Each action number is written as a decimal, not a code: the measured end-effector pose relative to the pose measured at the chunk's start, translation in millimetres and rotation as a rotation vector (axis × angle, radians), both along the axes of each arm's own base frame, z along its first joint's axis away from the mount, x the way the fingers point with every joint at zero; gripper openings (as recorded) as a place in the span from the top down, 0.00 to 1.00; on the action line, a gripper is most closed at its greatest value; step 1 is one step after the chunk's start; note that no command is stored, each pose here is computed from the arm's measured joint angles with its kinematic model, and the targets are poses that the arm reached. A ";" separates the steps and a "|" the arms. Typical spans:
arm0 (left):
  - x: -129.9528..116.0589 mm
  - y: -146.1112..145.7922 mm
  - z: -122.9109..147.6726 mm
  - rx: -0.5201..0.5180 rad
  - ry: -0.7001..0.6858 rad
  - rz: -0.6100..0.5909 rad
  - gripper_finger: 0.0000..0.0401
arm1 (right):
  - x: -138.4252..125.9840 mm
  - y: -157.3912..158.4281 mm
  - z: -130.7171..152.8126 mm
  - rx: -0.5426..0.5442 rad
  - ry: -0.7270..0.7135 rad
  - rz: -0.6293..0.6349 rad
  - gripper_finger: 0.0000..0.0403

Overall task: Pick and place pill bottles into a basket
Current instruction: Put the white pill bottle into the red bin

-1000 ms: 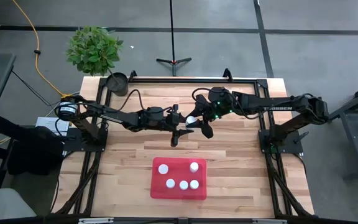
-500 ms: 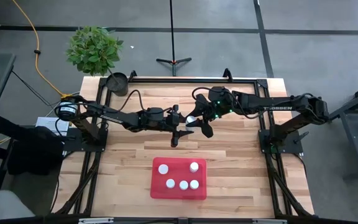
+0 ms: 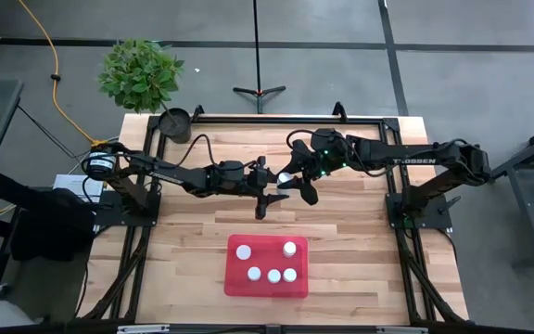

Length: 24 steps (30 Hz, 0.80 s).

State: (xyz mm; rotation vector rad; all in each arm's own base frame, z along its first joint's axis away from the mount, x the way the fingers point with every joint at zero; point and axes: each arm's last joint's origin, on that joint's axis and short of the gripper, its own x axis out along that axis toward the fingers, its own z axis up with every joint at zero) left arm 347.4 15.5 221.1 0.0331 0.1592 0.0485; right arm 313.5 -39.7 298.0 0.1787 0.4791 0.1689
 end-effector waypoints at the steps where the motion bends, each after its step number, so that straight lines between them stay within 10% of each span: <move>1: 0.0 0.0 0.0 -0.001 0.000 0.000 0.41 | 0.0 0.0 0.0 -0.001 0.000 0.001 0.65; 24: -0.4 1.2 0.2 -0.061 -0.006 0.043 0.37 | -0.7 0.2 1.1 -0.014 -0.009 0.009 0.65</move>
